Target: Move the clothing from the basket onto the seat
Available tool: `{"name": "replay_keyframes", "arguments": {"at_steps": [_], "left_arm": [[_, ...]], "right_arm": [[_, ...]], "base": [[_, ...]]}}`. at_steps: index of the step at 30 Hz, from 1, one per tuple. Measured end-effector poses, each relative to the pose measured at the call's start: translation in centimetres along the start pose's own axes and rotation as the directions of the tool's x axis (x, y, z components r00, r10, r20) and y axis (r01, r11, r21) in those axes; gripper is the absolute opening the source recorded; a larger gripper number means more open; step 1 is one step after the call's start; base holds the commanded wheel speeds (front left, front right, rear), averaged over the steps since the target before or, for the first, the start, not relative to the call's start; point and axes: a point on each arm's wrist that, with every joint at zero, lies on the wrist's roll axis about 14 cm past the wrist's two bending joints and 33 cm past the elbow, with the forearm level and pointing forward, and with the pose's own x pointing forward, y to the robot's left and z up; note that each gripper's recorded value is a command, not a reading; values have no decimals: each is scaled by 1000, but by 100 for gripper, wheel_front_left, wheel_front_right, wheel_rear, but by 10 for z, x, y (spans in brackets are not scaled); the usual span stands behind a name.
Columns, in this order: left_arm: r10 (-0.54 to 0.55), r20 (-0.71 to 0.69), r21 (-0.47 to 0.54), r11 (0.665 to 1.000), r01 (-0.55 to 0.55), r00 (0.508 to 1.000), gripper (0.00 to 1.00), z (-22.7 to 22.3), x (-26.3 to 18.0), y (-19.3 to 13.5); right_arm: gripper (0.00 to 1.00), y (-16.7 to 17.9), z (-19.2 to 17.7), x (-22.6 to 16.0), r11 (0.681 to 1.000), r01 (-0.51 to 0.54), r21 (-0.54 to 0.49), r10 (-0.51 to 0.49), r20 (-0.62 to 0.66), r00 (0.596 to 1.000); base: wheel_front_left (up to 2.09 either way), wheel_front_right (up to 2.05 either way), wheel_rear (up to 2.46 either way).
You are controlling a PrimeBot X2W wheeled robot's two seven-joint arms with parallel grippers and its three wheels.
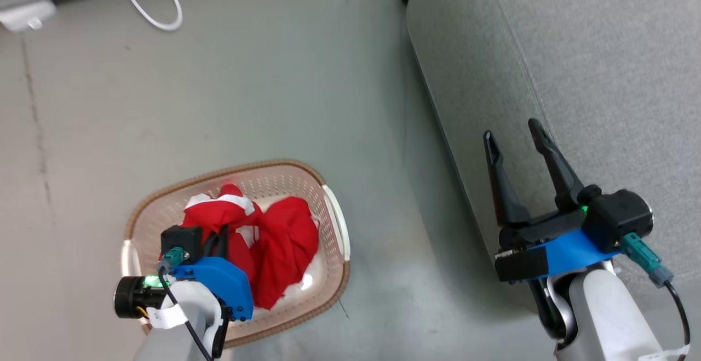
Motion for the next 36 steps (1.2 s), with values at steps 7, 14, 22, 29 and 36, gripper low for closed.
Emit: {"name": "replay_keyframes", "arguments": {"at_steps": [7, 14, 22, 29, 36], "left_arm": [[-31, 152, 50, 998, 24, 988, 0, 49, -34, -14], [-113, 307, 89, 992, 90, 945, 0, 95, -69, -46], [-251, 428, 187, 964, 187, 868, 0, 140, -99, -94], [-362, 501, 262, 929, 261, 786, 0, 182, -118, -133], [-444, 545, 318, 894, 314, 711, 0, 216, -135, -163]], "right_arm": [[100, 14, 32, -14, 999, -33, 9, 33, 78, 996], [100, 26, 48, -32, 998, -63, 15, 61, 119, 991], [100, 38, 65, -45, 995, -95, 14, 92, 164, 982], [100, 43, 66, -52, 994, -107, 10, 104, 165, 981], [100, 45, 66, -58, 993, -114, 9, 111, 167, 980]], "base": [[0, 0, 0], [0, 0, 0], [0, 0, 0], [0, 0, 0], [0, 0, 0]]}}
